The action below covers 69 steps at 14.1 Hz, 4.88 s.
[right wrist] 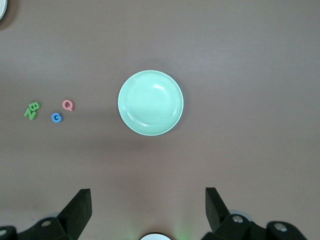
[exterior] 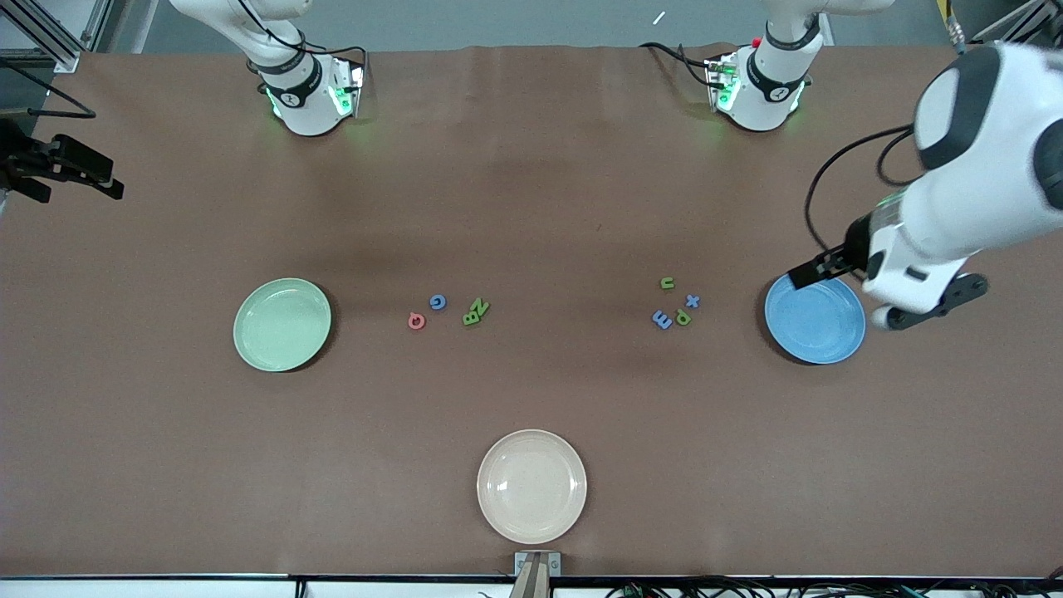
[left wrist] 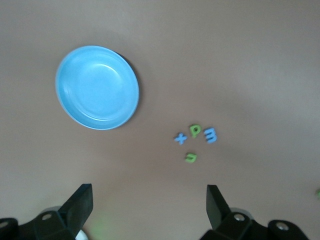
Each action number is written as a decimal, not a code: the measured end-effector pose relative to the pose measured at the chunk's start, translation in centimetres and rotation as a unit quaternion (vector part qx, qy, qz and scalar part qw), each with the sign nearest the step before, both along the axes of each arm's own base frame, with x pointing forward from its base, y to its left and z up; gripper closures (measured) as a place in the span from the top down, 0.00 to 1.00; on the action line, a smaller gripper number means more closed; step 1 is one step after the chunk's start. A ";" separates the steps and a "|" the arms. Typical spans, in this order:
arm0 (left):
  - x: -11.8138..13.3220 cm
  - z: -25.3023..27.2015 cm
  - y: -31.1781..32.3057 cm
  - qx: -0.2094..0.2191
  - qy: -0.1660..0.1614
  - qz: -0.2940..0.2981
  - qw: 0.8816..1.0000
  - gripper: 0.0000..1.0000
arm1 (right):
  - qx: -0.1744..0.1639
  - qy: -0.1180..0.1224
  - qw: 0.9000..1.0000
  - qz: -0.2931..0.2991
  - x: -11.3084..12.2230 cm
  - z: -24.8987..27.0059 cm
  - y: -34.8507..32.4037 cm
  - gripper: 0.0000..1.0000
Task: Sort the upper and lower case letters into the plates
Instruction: 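Move the left gripper toward the lowercase letters while the right gripper starts reaching, then grasp the blue m with the left gripper while the right gripper reaches Q, then place the blue m in the blue plate while the right gripper grasps Q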
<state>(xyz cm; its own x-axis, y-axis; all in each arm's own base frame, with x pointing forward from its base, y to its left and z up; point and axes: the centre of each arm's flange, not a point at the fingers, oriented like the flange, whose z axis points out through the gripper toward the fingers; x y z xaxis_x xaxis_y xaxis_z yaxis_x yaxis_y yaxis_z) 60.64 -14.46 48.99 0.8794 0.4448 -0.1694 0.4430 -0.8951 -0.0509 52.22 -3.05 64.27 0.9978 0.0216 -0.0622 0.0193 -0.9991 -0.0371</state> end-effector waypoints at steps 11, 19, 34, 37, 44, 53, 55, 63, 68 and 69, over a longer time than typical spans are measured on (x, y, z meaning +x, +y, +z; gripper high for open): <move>-0.4 -19.1 -11.0 0.037 -0.040 0.176 0.983 1.00 | -0.006 -0.024 1.000 0.005 6.5 -6.1 0.5 1.00; -5.2 -26.6 -12.4 0.033 -0.053 0.210 0.976 1.00 | -0.011 0.029 0.994 -0.104 9.9 -14.3 -0.6 1.00; -6.2 -32.0 -13.3 0.028 -0.057 0.227 0.972 0.70 | -0.016 0.011 0.923 -0.385 10.5 -32.1 22.8 1.00; -6.1 -31.8 -13.3 0.026 -0.059 0.227 0.972 0.58 | -0.018 0.009 0.922 -0.387 9.6 -35.7 26.4 1.00; -5.8 -31.3 -13.4 0.023 -0.063 0.228 0.971 0.27 | -0.014 0.008 0.916 -0.400 6.9 -42.4 25.6 1.00; -3.4 -20.4 -4.5 0.037 -0.031 0.098 0.994 0.27 | -0.007 0.032 0.900 -0.434 4.5 -47.0 28.4 1.00; -3.4 -19.9 0.6 0.036 -0.025 0.047 0.998 0.27 | -0.007 0.032 0.896 -0.443 4.1 -46.9 29.5 0.99; -6.1 -25.7 12.2 0.046 -0.035 -0.105 0.993 0.27 | -0.011 0.030 0.898 -0.439 3.1 -46.9 31.6 0.92; -8.1 -28.3 13.8 0.047 -0.029 -0.132 0.990 0.27 | -0.018 0.019 0.909 -0.417 2.7 -46.7 32.5 0.92; -8.4 -28.7 13.8 0.046 -0.029 -0.133 0.990 0.27 | -0.020 0.015 0.911 -0.413 2.7 -46.6 32.5 0.92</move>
<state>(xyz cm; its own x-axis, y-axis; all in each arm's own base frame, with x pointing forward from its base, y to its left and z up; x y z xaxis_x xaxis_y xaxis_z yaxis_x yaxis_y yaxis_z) 52.24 -0.69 20.28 0.9744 0.2077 -0.0854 0.1971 -0.9732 -0.1183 54.94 29.44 17.69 0.6711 -0.7375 -0.0749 -0.7390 -0.6736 0.0117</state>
